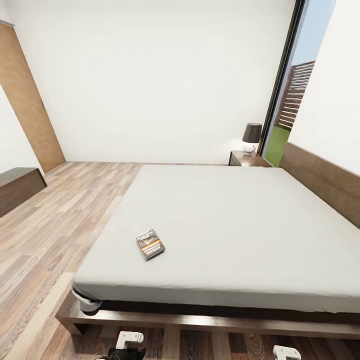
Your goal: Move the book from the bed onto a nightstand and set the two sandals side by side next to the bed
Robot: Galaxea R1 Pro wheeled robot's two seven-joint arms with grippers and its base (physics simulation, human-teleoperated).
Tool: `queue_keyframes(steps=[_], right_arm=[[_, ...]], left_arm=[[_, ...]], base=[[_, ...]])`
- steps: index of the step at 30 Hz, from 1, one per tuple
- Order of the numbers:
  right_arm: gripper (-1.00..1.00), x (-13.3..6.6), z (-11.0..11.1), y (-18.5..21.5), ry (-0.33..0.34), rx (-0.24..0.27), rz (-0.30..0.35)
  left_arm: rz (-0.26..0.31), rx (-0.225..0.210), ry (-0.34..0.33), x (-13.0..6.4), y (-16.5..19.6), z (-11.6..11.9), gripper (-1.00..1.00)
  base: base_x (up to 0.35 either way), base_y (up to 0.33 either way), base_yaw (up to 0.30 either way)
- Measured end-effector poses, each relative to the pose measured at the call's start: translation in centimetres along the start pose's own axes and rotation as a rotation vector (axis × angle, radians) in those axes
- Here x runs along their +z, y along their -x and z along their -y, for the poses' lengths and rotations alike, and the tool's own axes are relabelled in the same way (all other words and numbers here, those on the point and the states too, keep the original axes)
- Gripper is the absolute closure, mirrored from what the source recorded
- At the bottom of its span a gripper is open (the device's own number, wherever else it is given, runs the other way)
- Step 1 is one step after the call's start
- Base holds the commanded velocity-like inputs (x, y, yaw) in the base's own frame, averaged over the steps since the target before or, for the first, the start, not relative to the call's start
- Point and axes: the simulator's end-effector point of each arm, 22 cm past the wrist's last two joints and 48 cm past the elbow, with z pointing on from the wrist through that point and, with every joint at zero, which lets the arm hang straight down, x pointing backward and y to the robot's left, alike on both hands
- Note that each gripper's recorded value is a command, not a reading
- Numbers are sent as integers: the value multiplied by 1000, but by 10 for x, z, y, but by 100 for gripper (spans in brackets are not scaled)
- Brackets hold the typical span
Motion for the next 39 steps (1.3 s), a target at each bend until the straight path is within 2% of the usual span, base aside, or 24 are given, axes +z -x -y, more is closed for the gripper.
queue_keyframes(steps=[39], right_arm=[[-100,-57,-5,24,2,0,-1]], left_arm=[[-2,-5,-9,-53,29,17,-100]], base=[[0,0,0]])
